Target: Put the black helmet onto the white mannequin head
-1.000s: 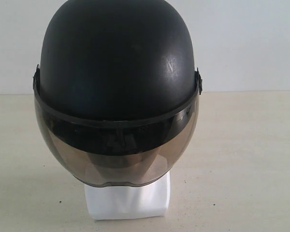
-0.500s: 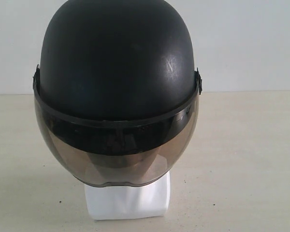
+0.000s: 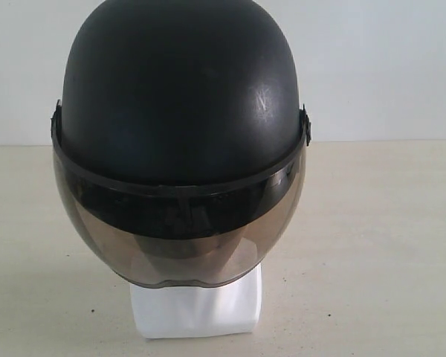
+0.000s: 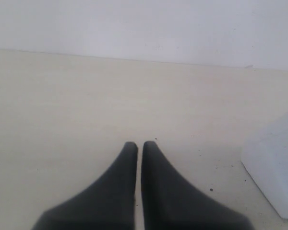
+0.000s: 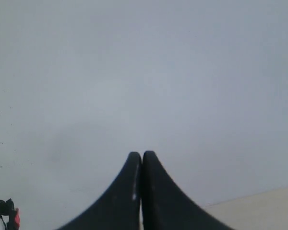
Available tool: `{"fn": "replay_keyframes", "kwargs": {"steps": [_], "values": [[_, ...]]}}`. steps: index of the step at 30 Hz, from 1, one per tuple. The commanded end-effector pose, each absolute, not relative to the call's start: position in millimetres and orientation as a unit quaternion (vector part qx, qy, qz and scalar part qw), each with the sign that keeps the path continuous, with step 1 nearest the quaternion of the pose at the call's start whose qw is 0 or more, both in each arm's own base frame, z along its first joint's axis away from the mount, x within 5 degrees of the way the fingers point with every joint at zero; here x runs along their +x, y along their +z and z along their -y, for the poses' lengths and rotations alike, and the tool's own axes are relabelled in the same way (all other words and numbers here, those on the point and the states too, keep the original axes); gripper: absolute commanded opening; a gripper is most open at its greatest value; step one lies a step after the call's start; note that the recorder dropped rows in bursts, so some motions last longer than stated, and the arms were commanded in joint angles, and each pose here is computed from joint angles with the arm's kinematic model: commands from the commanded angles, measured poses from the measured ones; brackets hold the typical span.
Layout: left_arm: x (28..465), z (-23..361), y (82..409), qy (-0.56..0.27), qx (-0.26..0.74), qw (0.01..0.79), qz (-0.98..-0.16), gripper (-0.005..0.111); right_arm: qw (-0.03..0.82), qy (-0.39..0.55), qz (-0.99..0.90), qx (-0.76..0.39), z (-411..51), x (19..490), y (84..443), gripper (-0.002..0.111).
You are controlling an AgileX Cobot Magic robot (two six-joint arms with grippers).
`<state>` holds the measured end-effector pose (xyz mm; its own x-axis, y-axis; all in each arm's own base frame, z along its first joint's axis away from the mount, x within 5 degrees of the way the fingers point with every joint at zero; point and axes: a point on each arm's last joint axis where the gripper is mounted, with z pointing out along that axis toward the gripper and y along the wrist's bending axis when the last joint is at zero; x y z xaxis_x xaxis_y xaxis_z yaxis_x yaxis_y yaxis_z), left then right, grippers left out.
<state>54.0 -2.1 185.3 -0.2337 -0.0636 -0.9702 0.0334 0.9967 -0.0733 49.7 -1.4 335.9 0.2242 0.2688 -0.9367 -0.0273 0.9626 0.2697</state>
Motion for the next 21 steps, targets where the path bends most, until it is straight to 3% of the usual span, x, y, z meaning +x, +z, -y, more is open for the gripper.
{"fn": "replay_keyframes", "kwargs": {"steps": [1, 9, 21], "values": [[54.0, 2.1, 184.3, -0.039, -0.011, 0.619, -0.784, 0.005, 0.799, 0.097, -0.584, 0.11, 3.1, 43.7, 288.2, 0.0], [54.0, 2.1, 184.3, -0.039, -0.011, 0.619, -0.784, 0.005, 0.753, 0.097, -0.638, 0.127, 4.0, 55.1, 220.5, 0.0], [54.0, 2.1, 184.3, -0.039, -0.011, 0.619, -0.784, 0.005, 0.679, 0.066, -0.722, 0.112, 3.1, 56.2, 199.0, 0.0]]}}
